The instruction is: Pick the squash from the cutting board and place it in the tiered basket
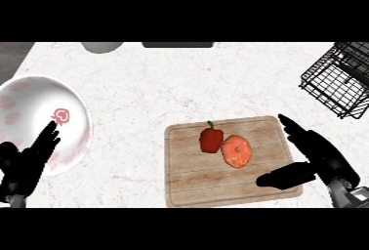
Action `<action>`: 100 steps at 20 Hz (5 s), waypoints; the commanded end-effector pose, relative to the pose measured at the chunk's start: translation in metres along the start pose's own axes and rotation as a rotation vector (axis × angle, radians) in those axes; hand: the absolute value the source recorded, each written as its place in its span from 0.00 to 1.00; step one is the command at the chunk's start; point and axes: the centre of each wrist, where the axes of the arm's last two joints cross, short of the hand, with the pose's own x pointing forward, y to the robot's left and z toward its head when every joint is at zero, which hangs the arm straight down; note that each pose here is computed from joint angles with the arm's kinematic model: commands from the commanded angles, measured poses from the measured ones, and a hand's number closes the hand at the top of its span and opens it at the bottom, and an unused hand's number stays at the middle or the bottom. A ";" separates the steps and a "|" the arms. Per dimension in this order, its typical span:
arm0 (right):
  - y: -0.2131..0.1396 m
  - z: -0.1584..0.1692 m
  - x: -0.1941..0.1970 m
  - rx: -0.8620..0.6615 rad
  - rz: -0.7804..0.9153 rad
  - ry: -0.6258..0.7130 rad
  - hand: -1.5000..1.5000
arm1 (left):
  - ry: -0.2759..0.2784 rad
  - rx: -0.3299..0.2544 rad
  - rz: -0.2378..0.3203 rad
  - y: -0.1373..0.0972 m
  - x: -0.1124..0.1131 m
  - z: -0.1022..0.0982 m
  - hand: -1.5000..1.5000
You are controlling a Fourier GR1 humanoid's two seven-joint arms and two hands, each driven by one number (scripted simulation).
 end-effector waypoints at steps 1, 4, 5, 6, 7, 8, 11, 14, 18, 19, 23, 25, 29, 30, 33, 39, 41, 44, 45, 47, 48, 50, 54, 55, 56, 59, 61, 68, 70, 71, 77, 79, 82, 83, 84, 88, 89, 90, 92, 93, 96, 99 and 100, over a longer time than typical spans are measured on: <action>-0.007 0.005 -0.017 -0.002 -0.009 0.045 0.00 | 0.009 -0.005 0.015 0.002 0.006 0.011 0.50; -0.015 -0.013 -0.018 0.034 -0.033 0.037 0.00 | 0.000 -0.015 -0.006 0.013 -0.006 0.006 0.50; 0.006 0.002 -0.030 0.031 -0.035 0.033 0.00 | 0.018 -0.011 0.012 -0.004 -0.020 0.013 0.50; 0.008 0.003 -0.027 0.051 -0.030 0.030 0.00 | 0.031 0.001 0.003 -0.001 -0.003 -0.001 0.50; 0.009 0.000 -0.029 0.066 -0.039 0.030 0.00 | 0.037 -0.002 0.008 -0.011 0.004 -0.005 0.50; 0.012 -0.018 -0.015 0.070 -0.049 0.032 0.00 | 0.008 -0.014 0.007 0.006 -0.006 0.008 0.50; 0.029 0.000 -0.036 0.064 -0.070 0.001 0.00 | 0.024 -0.006 -0.002 -0.006 -0.003 0.011 0.50; 0.018 -0.016 -0.043 0.051 -0.055 0.016 0.00 | 0.019 -0.003 0.016 0.004 0.006 0.006 0.50; 0.025 -0.023 -0.043 0.048 -0.050 -0.008 0.00 | 0.032 -0.006 0.000 -0.008 0.002 0.014 0.50; 0.029 -0.021 -0.050 0.050 -0.056 -0.006 0.00 | 0.025 -0.007 0.012 -0.014 -0.009 0.010 0.50; 0.033 -0.022 -0.046 0.063 -0.050 -0.012 0.00 | 0.032 -0.020 0.008 0.003 -0.004 0.007 0.50; 0.047 -0.029 -0.035 0.054 -0.069 -0.026 0.00 | 0.032 -0.034 0.016 0.003 -0.010 0.009 0.50; 0.043 -0.050 -0.041 0.059 -0.052 -0.017 0.00 | 0.041 0.003 0.004 0.010 -0.021 0.006 0.50; 0.048 -0.044 -0.053 0.055 -0.063 -0.028 0.00 | 0.014 -0.003 0.014 0.011 -0.007 0.012 0.50; 0.044 -0.054 -0.017 0.057 -0.083 -0.027 0.00 | 0.026 -0.024 0.010 0.006 -0.008 0.015 0.50; 0.074 -0.064 -0.039 0.071 -0.072 -0.003 0.00 | 0.014 -0.012 0.014 -0.012 -0.001 -0.003 0.50; 0.086 -0.071 -0.020 0.064 -0.079 -0.020 0.00 | 0.011 -0.019 0.003 0.004 0.000 0.018 0.50; 0.081 -0.080 -0.036 0.098 -0.062 -0.028 0.00 | 0.029 -0.012 0.013 -0.001 -0.012 0.022 0.50; 0.080 -0.076 -0.033 0.107 -0.065 -0.018 0.00 | 0.030 -0.011 0.023 -0.012 -0.011 -0.004 0.50; 0.088 -0.070 -0.044 0.158 -0.053 -0.061 1.00 | 0.030 -0.016 0.012 -0.006 -0.003 0.010 0.50; 0.097 -0.080 -0.041 0.105 0.014 -0.123 1.00 | 0.015 -0.017 -0.008 -0.006 -0.003 -0.002 0.50; 0.082 -0.077 -0.022 0.047 -0.049 -0.179 1.00 | 0.006 0.001 0.016 0.007 0.007 -0.003 0.50; 0.068 -0.059 -0.020 -0.027 -0.071 -0.174 1.00 | 0.024 -0.008 -0.001 0.003 0.004 0.008 0.50; 0.084 -0.064 -0.018 -0.032 -0.115 -0.187 1.00 | 0.017 -0.012 0.002 -0.006 -0.008 0.008 0.50; 0.073 -0.058 -0.033 -0.062 -0.105 -0.204 1.00 | 0.022 -0.011 -0.014 0.009 -0.014 0.004 0.50; 0.075 -0.055 -0.049 -0.124 -0.113 -0.166 1.00 | 0.008 -0.010 0.023 0.006 -0.003 0.011 0.50; 0.084 -0.069 0.001 -0.235 -0.046 -0.107 1.00 | 0.024 -0.019 0.010 -0.013 -0.009 0.006 0.50; 0.029 -0.102 0.087 -0.692 0.166 0.129 1.00 | -0.049 -0.108 -0.032 -0.025 0.020 -0.008 0.50; 0.023 -0.103 0.114 -0.792 0.198 0.201 1.00 | -0.034 -0.113 -0.036 -0.026 0.016 -0.006 0.50; 0.014 -0.103 0.129 -0.852 0.215 0.200 1.00 | -0.043 -0.119 -0.039 -0.028 0.021 -0.009 0.50; 0.002 -0.092 0.202 -1.162 0.272 0.220 1.00 | -0.046 -0.116 -0.041 -0.031 0.025 -0.011 0.50; 0.009 -0.088 0.222 -1.234 0.295 0.219 1.00 | -0.039 -0.107 -0.041 -0.025 0.024 -0.011 0.50; 0.004 -0.073 0.258 -1.296 0.264 0.210 1.00 | -0.025 -0.083 -0.015 -0.027 0.025 -0.015 0.50; 0.005 -0.073 0.266 -1.310 0.293 0.224 1.00 | -0.028 -0.092 -0.029 -0.020 0.029 -0.015 0.50; -0.010 -0.066 0.274 -1.318 0.260 0.203 1.00 | -0.024 -0.086 -0.015 -0.022 0.029 -0.013 0.50; -0.024 -0.075 0.274 -1.359 0.224 0.175 1.00 | -0.028 -0.075 -0.027 -0.033 0.024 -0.019 0.50; -0.036 -0.073 0.274 -1.383 0.212 0.169 1.00 | -0.001 -0.059 -0.002 -0.013 0.012 -0.011 0.50; -0.029 -0.075 0.279 -1.377 0.200 0.192 1.00 | -0.021 -0.085 -0.032 -0.020 0.023 -0.012 0.50; -0.059 -0.083 0.260 -1.417 0.177 0.163 1.00 | -0.032 -0.061 -0.027 -0.013 0.022 -0.010 0.50; -0.074 -0.073 0.270 -1.428 0.176 0.170 1.00 | -0.024 -0.062 -0.024 -0.012 0.025 -0.006 0.50; -0.087 -0.082 0.259 -1.453 0.188 0.153 1.00 | -0.016 -0.067 -0.018 -0.029 0.019 -0.010 0.50; -0.115 -0.082 0.250 -1.480 0.234 0.172 1.00 | -0.042 -0.065 -0.023 -0.013 0.024 -0.009 0.50; -0.127 -0.090 0.230 -1.471 0.225 0.162 1.00 | -0.028 -0.061 -0.030 -0.022 0.016 -0.005 0.50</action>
